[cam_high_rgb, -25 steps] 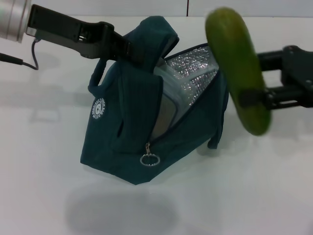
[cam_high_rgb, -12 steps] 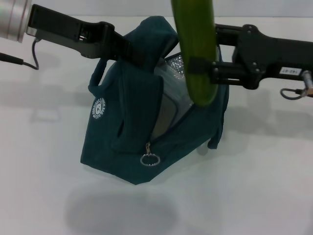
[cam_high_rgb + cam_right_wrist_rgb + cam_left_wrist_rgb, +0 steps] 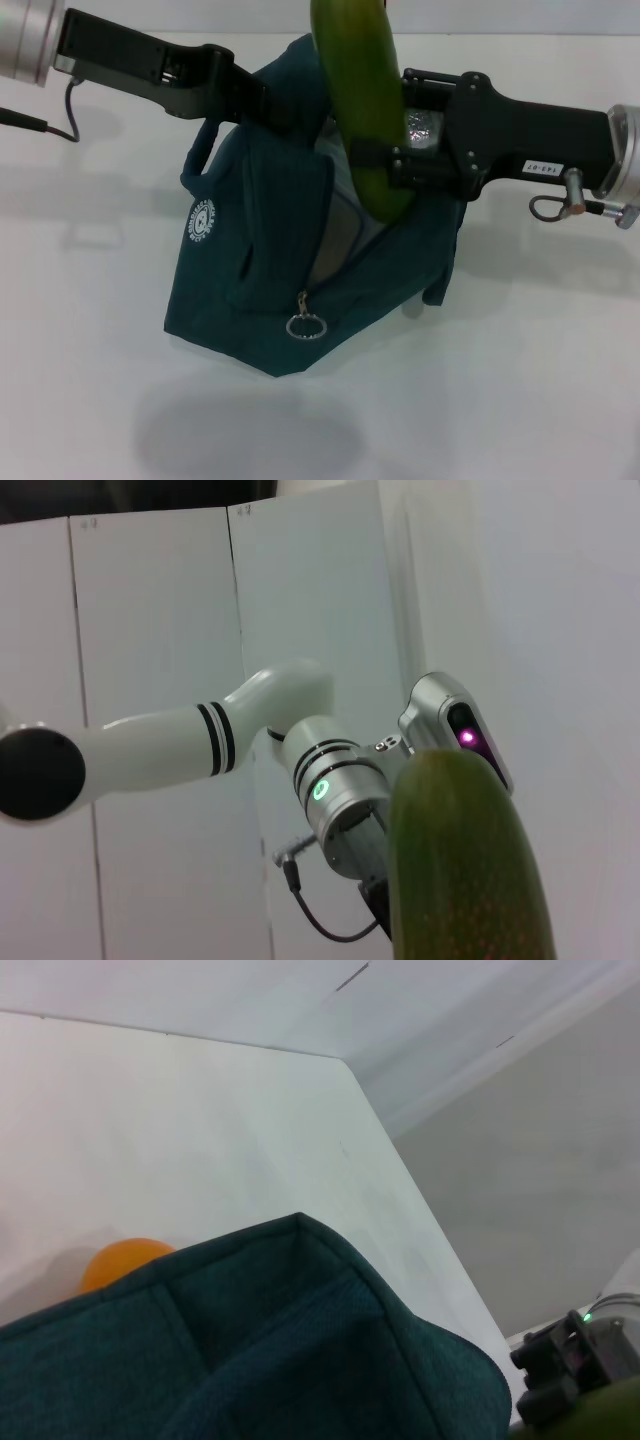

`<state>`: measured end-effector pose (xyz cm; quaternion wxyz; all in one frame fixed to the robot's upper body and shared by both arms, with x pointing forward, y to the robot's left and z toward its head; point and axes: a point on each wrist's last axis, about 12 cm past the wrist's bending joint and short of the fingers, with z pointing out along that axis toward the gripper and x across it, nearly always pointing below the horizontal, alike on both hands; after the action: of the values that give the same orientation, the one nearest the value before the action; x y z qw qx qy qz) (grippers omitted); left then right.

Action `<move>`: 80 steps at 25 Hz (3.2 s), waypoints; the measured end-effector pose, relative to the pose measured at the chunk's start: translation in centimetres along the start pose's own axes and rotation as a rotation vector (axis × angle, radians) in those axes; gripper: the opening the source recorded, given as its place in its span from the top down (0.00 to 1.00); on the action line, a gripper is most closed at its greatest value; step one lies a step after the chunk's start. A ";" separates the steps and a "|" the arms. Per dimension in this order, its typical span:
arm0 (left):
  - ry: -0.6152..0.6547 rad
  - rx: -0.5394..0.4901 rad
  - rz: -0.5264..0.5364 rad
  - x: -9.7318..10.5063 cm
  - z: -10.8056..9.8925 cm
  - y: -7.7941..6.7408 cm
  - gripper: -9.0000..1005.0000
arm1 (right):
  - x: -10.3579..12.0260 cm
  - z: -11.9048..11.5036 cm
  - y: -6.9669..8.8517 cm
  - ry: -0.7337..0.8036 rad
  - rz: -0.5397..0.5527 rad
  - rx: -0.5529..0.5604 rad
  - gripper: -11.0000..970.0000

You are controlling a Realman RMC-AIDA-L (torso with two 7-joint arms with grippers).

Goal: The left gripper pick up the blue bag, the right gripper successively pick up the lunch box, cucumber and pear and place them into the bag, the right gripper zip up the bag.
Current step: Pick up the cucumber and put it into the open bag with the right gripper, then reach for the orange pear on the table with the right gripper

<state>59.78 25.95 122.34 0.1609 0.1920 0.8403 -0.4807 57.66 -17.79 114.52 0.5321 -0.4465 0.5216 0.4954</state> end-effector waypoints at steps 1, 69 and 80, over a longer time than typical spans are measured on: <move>0.000 0.000 0.000 0.0 0.0 0.0 0.95 | 0.1 0.0 0.1 -0.005 -0.013 0.004 0.27; -0.113 -0.071 -0.070 2.2 -4.9 2.5 0.95 | 5.0 -3.1 -4.1 0.178 -0.053 0.622 0.11; -0.148 -0.096 -0.085 2.8 -6.6 3.0 0.95 | 5.2 -2.1 -4.0 0.206 -0.060 0.581 0.12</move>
<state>58.24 33.51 122.05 0.2111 0.1123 0.8556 -0.4591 61.21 -19.98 109.06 0.5962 -0.3386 0.6791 0.2619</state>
